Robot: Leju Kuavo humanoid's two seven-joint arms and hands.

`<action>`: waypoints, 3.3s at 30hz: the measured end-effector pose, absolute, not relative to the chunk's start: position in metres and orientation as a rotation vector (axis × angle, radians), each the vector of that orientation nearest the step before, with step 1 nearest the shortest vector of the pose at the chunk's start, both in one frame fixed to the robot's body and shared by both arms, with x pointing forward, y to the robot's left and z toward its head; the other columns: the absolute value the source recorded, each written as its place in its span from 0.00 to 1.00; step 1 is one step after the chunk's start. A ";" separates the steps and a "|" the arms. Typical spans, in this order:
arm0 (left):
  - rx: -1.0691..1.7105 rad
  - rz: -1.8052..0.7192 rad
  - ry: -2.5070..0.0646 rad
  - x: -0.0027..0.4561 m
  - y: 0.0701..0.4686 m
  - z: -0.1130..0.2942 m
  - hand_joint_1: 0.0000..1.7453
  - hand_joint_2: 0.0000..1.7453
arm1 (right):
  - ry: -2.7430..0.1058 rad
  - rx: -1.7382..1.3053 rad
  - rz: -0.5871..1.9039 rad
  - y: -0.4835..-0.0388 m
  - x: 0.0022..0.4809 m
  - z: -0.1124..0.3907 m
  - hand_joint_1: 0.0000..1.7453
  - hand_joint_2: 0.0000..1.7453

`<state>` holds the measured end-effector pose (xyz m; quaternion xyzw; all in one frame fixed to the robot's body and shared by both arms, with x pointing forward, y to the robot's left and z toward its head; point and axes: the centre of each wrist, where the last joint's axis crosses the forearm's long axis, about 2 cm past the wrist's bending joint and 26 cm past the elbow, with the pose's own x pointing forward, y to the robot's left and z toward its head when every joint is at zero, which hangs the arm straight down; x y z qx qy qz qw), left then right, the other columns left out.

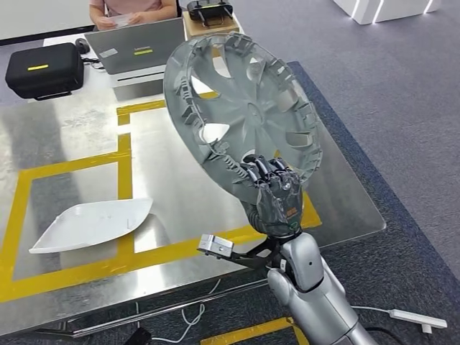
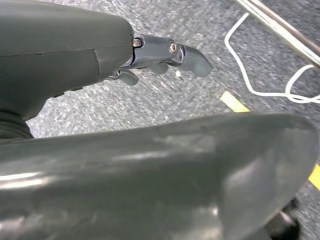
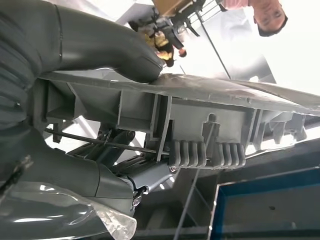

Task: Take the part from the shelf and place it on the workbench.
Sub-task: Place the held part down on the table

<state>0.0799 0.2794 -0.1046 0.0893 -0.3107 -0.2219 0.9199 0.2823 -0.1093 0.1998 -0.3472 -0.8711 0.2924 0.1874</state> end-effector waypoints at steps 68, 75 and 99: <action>0.191 -0.458 -0.614 0.084 0.286 -0.104 0.00 0.00 | -2.466 -0.935 1.125 -0.090 0.281 0.192 1.00 1.00; 0.193 -0.458 -0.610 0.082 0.287 -0.104 0.00 0.00 | -2.449 -0.934 1.144 -0.091 0.281 0.187 1.00 1.00; 0.192 -0.459 -0.607 0.080 0.286 -0.105 0.00 0.00 | -2.388 -0.932 1.121 -0.097 0.285 0.187 1.00 1.00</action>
